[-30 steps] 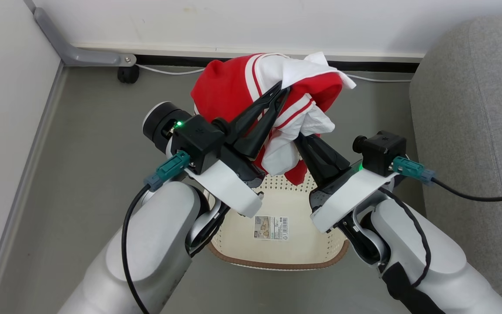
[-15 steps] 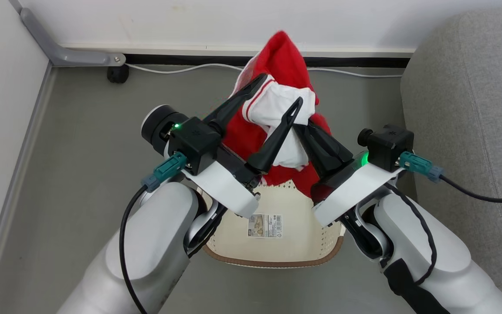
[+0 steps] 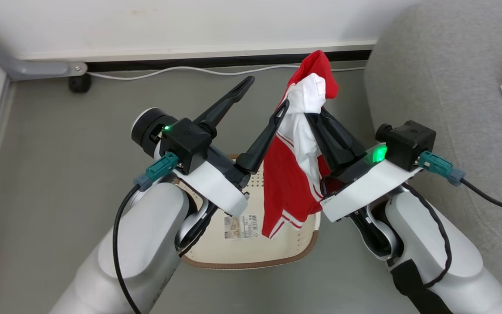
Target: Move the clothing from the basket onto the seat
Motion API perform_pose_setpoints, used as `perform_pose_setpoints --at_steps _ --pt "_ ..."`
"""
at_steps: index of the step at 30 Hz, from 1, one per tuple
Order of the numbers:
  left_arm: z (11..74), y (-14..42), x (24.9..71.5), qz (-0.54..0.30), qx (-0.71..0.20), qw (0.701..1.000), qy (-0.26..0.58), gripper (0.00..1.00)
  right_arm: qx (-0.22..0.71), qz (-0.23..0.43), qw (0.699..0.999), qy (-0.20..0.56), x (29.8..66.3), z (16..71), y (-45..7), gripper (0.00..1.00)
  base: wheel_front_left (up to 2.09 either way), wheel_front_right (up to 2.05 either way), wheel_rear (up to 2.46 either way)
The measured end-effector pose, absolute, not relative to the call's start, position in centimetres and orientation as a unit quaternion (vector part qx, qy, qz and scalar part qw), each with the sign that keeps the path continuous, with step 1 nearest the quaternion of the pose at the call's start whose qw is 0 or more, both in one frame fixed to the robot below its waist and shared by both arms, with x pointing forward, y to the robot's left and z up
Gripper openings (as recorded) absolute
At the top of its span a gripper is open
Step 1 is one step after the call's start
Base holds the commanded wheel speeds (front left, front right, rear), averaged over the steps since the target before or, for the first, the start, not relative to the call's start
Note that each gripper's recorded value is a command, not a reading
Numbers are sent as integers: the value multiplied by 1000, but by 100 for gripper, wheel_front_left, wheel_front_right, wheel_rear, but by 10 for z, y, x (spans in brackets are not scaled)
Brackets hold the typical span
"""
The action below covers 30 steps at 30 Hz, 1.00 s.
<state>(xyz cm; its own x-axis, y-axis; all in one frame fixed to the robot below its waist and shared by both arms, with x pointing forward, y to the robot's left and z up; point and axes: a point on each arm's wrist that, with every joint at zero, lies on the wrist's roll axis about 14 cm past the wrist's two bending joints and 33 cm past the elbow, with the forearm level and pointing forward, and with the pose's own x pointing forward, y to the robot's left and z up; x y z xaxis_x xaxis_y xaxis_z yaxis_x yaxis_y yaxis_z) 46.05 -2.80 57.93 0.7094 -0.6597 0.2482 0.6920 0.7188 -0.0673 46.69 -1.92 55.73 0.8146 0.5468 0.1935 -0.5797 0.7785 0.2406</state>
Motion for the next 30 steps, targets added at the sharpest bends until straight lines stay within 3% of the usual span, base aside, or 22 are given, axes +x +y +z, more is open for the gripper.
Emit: perform_pose_setpoints --at_steps 13,30 --pt "576 -94 444 -448 -99 884 -95 100 132 197 965 -113 444 589 -101 0 0 0 0" --pt "585 -181 388 -559 -124 815 -87 100 97 42 977 -183 373 630 -214 0 0 0 0"
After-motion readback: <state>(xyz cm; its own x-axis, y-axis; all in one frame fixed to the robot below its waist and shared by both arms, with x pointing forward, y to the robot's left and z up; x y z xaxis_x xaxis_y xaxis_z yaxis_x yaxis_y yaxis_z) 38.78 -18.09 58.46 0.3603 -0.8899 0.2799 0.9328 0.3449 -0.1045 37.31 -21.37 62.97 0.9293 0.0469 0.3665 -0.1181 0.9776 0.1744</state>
